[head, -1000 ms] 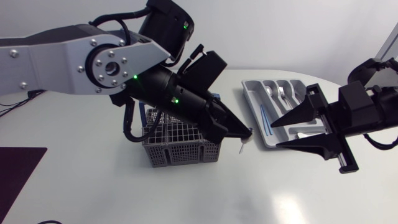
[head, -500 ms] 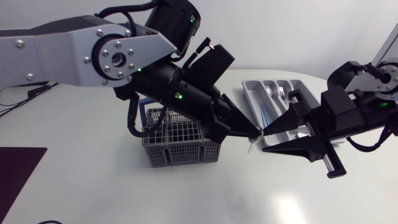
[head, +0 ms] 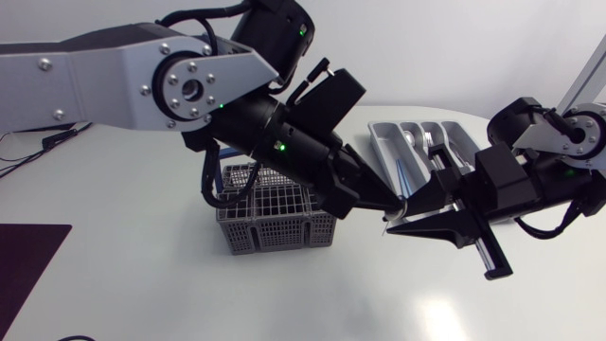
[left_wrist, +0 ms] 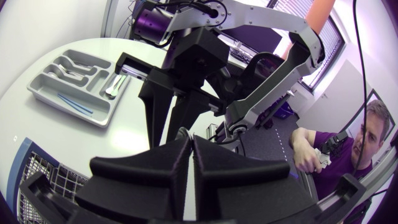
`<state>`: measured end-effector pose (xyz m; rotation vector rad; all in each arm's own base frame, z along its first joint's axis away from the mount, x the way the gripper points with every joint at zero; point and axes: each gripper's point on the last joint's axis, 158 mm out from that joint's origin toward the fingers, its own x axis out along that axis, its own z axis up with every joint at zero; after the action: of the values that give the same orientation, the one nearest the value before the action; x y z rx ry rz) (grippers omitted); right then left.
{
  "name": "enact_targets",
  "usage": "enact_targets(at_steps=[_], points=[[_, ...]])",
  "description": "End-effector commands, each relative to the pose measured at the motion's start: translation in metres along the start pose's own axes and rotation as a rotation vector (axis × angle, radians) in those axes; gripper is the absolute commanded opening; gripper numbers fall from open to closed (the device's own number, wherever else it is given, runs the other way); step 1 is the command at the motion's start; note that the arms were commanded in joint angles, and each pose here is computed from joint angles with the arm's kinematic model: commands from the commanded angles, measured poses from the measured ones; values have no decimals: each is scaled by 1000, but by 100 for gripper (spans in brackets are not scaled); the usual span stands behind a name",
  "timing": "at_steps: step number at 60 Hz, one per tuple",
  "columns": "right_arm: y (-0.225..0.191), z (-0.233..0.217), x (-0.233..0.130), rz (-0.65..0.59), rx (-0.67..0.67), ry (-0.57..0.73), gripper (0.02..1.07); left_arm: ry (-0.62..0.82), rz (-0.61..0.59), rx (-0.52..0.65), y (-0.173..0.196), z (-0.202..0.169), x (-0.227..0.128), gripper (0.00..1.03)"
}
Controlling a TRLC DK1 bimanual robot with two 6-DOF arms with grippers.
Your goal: Unload the cutlery basket into the drawer organizer.
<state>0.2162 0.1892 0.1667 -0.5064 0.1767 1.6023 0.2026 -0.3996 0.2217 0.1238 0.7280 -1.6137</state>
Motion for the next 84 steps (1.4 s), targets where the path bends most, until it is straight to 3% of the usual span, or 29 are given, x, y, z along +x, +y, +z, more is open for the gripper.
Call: enact_targets(at_steps=[1,5,17,21,27,30,37,41,51,61,75,84], points=[[7,0,3,7,23,-13,12,-2,-22,21,-3,5,4,7],[6,0,2,2,17,-11,7,0,-21,18,-2,5,5,7],[5,-1,-1,-10,16,-3,7,3,-20,14,-1,3,6,8],[6,-2,-1,-11,20,2,7,-4,-15,11,2,5,3,13],[7,-3,-1,-10,23,7,7,-13,-5,8,5,8,0,30],[8,-5,-1,-11,20,16,7,-20,1,8,7,11,-3,52],[8,-8,-3,-20,27,36,7,-48,23,5,8,20,-15,87],[4,-12,-8,-41,32,53,7,-69,60,-3,14,27,-27,98],[-22,-33,-36,-165,39,118,7,-99,247,-9,42,31,-61,99],[-56,-72,-80,-343,37,240,7,-71,490,-57,82,8,-98,99],[-94,-152,-127,-578,21,486,7,-10,667,-107,103,-40,-137,99],[-103,-194,-142,-663,15,607,7,6,725,-136,110,-63,-155,99]])
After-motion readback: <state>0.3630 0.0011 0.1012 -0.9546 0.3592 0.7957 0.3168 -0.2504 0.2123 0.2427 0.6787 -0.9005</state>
